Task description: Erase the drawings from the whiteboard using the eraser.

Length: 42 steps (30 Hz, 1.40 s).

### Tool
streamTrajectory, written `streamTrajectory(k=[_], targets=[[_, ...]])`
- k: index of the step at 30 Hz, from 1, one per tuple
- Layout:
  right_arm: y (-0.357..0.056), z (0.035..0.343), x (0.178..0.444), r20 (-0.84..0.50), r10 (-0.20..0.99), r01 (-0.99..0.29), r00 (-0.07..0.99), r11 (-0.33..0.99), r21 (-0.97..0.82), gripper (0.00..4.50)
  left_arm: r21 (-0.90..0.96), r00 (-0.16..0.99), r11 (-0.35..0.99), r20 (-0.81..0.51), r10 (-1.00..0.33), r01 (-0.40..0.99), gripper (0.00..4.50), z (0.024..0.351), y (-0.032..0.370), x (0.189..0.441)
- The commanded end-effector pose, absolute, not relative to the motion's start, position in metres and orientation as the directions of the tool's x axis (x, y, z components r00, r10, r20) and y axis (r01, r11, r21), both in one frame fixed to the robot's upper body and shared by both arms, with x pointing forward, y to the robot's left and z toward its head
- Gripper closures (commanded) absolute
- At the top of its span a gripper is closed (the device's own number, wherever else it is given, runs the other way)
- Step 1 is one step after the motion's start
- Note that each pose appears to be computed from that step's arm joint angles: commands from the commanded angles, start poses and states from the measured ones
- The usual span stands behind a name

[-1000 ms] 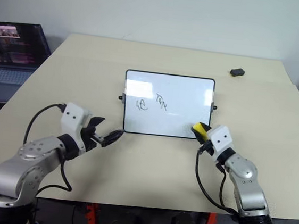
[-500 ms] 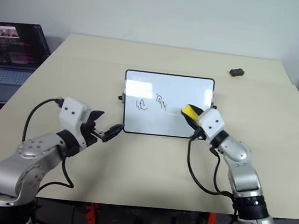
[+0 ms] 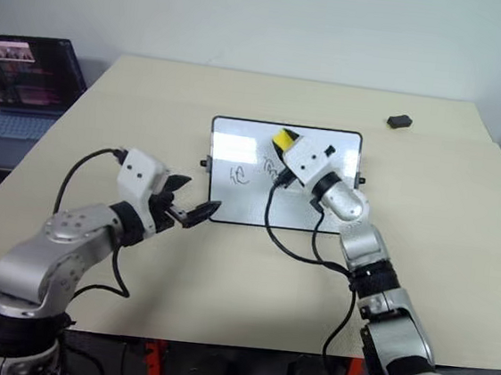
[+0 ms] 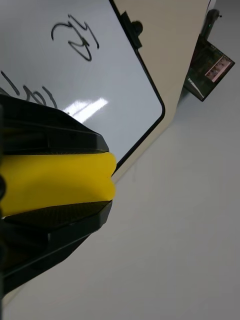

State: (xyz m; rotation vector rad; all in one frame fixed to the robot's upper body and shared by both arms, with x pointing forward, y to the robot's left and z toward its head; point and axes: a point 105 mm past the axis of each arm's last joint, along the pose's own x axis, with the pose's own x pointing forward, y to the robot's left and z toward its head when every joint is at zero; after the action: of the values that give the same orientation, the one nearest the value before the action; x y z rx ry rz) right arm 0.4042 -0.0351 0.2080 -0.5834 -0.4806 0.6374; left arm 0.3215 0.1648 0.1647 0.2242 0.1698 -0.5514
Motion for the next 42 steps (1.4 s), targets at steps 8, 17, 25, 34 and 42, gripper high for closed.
streamTrajectory(k=[8,17,25,34,42], targets=[[-0.003,0.205,0.414,0.220,0.702,-0.427,0.678,0.620,-0.658,3.52,0.212,0.772,0.743,-0.214,-0.599,0.635,0.00,0.180,0.143,0.330],[-0.017,0.125,0.416,-0.086,0.700,-0.585,0.709,0.516,-0.625,3.52,0.210,0.754,0.725,-0.223,-0.618,0.656,0.00,0.177,0.141,0.331],[-0.065,0.080,0.413,-0.235,0.593,-0.603,0.770,0.556,-0.572,3.53,0.210,0.759,0.731,-0.222,-0.611,0.650,0.00,0.176,0.144,0.330],[-0.055,0.098,0.389,-0.234,0.658,-0.642,0.716,0.489,-0.591,3.53,0.213,0.774,0.745,-0.228,-0.591,0.632,0.00,0.173,0.151,0.327],[-0.019,0.204,0.392,0.197,0.699,-0.453,0.687,0.625,-0.636,3.53,0.210,0.775,0.748,-0.232,-0.588,0.630,0.00,0.170,0.151,0.326]])
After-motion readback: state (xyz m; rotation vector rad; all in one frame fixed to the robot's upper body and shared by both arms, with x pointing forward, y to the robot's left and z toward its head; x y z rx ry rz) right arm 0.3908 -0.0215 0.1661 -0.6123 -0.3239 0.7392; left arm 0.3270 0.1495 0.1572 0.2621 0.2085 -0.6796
